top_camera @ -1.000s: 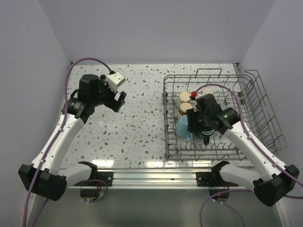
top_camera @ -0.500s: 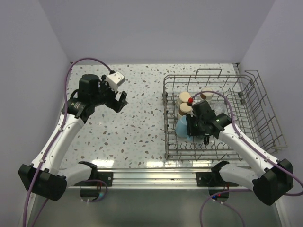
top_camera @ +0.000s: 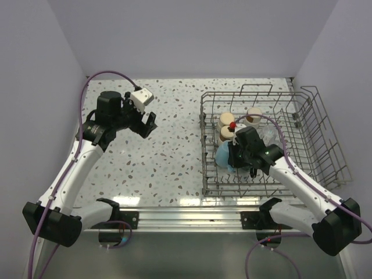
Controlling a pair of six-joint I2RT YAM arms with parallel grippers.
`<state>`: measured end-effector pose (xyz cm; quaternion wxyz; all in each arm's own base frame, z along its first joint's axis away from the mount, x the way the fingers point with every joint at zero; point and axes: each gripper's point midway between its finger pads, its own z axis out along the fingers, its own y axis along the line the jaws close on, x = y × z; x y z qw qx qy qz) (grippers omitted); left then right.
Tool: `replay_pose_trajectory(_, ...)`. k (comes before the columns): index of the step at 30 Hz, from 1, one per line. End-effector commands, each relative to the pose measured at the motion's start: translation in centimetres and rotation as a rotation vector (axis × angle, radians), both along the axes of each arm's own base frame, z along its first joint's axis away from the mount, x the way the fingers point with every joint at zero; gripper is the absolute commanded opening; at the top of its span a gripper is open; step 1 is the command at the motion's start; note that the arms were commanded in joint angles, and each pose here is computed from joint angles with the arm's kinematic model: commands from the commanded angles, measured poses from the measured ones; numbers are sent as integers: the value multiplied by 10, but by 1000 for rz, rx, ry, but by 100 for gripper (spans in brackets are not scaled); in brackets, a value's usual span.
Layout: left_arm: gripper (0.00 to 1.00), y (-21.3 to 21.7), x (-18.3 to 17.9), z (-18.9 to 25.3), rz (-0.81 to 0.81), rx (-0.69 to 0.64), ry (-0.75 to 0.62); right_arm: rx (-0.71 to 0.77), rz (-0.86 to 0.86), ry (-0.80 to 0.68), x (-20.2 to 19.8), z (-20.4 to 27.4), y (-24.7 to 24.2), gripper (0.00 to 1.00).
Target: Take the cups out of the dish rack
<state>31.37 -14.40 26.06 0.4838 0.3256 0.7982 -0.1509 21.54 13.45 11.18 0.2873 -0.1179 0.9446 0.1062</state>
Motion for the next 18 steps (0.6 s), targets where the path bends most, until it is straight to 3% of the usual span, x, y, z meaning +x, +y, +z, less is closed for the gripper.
replay_pose_trajectory(1,90,-6,0,27,-16,-49,-67,42,-27,-112,13,34,0,0)
replay_pose_trajectory(11,87,-12,-6,42,-32,-99,-73,122,-151,-248,18,103,-11,0)
replay_pose_trajectory(15,75,-20,-14,54,-69,-147,-73,176,-150,-319,19,139,-9,0)
replay_pose_trajectory(18,69,-35,-22,70,-140,-232,-61,337,-73,-423,28,187,18,0)
